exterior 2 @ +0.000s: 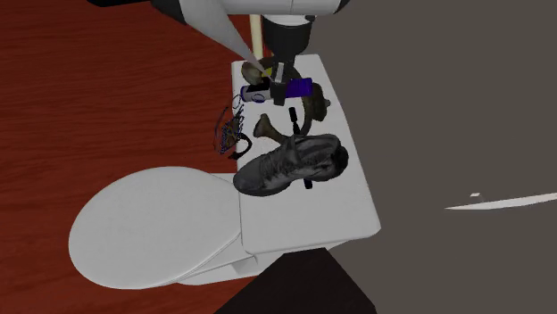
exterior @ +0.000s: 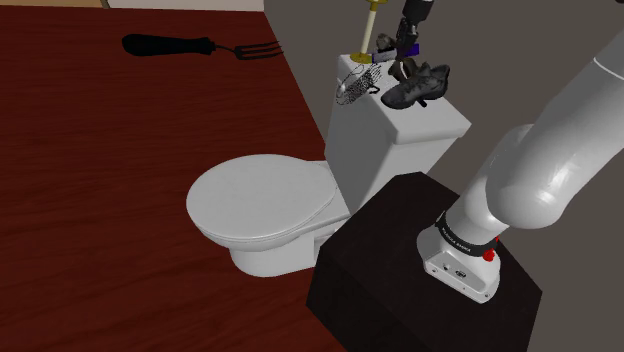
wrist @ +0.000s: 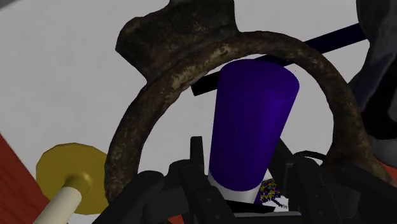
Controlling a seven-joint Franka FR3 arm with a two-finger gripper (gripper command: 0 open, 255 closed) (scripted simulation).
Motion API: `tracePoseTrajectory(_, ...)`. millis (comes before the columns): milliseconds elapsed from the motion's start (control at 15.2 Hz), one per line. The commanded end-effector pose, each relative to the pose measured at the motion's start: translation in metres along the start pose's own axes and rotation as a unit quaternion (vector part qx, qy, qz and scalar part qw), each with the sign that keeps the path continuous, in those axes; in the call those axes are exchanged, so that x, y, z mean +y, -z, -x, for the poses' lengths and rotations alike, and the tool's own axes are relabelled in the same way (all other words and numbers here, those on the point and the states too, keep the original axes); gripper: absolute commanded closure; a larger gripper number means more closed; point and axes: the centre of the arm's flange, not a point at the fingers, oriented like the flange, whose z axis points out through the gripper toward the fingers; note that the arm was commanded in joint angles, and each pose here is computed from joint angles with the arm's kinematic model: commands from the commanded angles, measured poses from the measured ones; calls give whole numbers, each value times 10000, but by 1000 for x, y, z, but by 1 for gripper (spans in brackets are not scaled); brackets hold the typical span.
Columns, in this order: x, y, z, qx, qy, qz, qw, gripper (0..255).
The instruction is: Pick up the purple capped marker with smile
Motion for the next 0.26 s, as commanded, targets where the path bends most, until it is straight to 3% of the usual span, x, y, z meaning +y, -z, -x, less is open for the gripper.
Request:
tracePoseTrajectory(0,1,10,-1,0,1,0,10000,255)
tracePoseTrajectory(198,1,16,-1,1,1,0,10000,255)
